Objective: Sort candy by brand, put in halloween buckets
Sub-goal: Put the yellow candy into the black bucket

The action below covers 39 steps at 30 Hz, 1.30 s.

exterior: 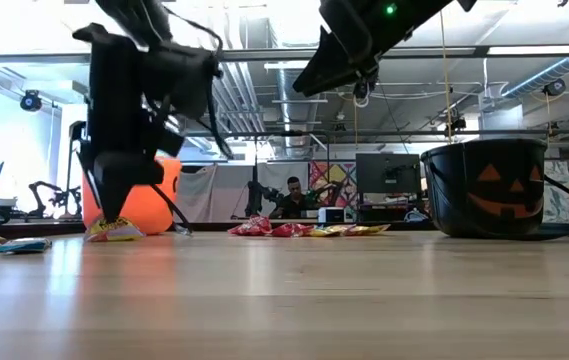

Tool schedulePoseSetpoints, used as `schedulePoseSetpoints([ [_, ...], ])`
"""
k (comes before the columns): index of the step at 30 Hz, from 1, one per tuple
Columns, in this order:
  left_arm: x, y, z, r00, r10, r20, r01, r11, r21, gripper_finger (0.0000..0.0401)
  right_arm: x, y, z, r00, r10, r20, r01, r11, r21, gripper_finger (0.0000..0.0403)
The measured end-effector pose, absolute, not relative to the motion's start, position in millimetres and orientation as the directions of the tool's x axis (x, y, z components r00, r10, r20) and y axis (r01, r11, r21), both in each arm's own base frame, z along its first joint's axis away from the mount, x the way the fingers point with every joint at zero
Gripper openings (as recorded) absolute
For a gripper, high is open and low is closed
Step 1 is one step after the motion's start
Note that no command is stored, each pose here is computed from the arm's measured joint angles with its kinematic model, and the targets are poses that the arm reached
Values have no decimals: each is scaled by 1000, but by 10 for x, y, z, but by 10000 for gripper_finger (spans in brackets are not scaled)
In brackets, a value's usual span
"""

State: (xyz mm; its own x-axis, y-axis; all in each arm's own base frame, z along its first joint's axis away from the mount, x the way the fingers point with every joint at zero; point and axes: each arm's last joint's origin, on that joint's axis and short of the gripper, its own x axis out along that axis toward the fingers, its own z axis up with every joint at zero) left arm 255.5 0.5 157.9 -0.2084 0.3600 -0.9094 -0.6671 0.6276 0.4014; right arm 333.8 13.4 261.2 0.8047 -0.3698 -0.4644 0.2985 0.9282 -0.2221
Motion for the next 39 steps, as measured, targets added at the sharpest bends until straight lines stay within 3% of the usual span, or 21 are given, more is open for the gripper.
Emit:
schedulePoseSetpoints([
  [6,2591,88,1383,-291,402,-868,-597,633,493,206,3337,135,2610,804,-370,-465,307,929,-207,201],
  [15,2595,144,1362,-305,429,-850,-575,628,524,193,3336,136,2609,804,-369,-466,315,929,-192,201],
  [20,2603,151,1416,-320,451,-833,-563,617,550,149,3337,134,2609,804,-370,-466,316,929,-193,201],
  [28,2587,219,1352,-344,483,-805,-554,587,590,9,3337,133,2609,804,-370,-466,319,929,-189,201],
  [39,2645,221,1147,-365,497,-787,-489,617,616,2,3337,125,2609,803,-372,-466,324,928,-184,201],
])
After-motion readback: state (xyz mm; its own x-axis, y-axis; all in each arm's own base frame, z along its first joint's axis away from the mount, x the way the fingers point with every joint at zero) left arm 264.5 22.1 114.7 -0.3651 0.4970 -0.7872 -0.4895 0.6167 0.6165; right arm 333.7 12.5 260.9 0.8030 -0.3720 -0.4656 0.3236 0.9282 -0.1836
